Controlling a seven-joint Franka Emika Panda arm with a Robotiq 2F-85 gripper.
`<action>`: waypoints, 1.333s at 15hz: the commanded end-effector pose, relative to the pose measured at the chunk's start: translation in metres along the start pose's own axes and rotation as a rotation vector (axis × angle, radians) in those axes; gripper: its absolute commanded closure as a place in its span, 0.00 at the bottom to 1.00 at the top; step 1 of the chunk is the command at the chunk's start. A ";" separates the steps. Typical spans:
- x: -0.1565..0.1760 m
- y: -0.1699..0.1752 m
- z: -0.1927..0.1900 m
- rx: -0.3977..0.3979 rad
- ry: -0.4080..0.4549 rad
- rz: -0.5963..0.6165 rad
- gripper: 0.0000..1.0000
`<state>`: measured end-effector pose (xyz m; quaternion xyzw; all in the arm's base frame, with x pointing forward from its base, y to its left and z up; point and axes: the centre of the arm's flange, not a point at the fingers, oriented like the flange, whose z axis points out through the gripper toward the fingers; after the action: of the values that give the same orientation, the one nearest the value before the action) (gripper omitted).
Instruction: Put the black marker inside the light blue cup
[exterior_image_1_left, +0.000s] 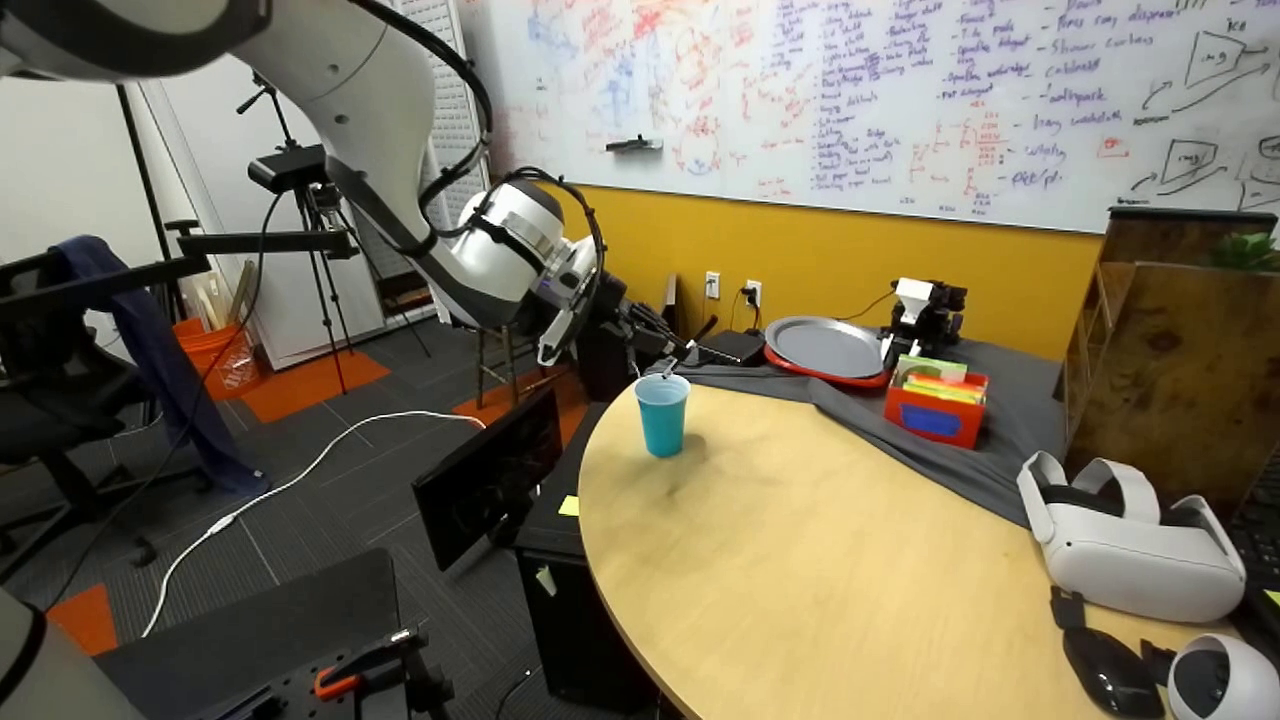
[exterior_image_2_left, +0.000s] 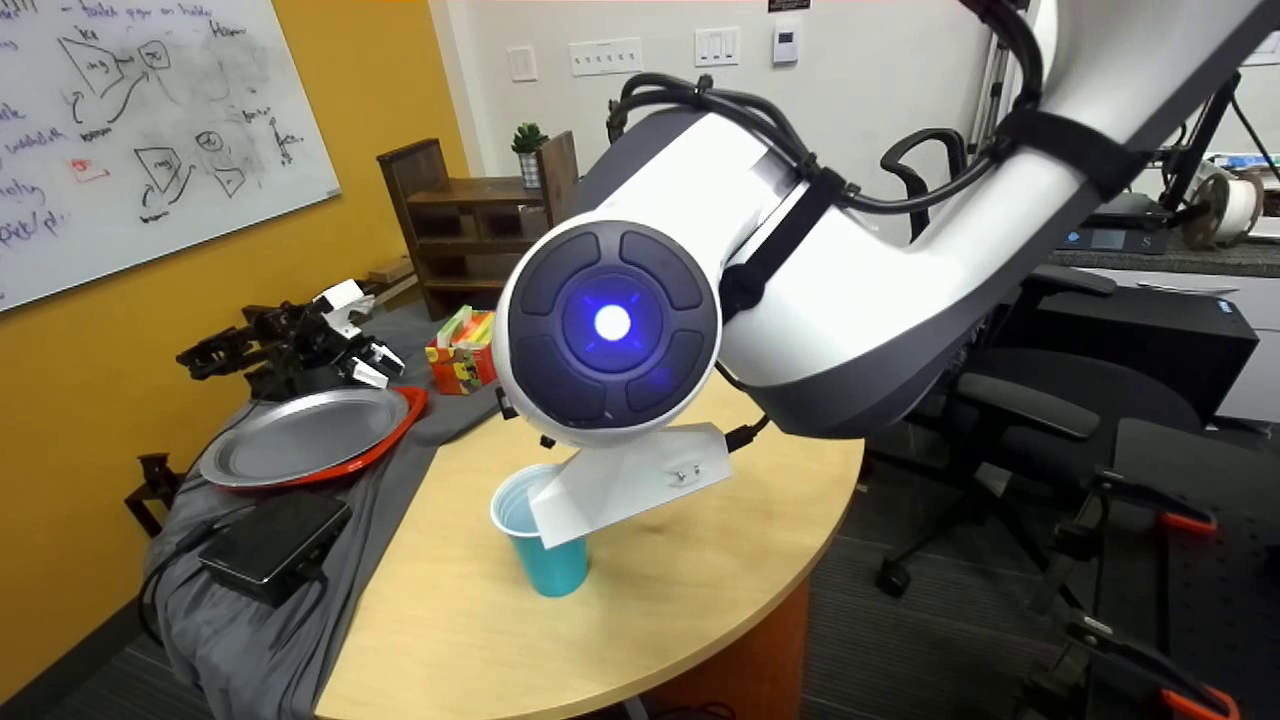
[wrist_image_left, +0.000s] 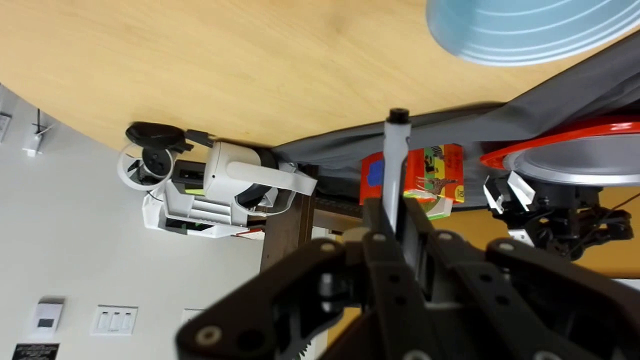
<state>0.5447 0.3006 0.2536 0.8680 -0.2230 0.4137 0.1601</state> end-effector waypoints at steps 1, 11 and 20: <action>-0.010 0.005 -0.007 0.018 0.016 -0.002 0.97; -0.042 -0.006 -0.024 0.088 -0.003 -0.070 0.97; -0.053 -0.020 0.003 0.134 0.031 -0.088 0.97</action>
<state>0.5134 0.3309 0.2176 0.8807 -0.1529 0.4250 0.1425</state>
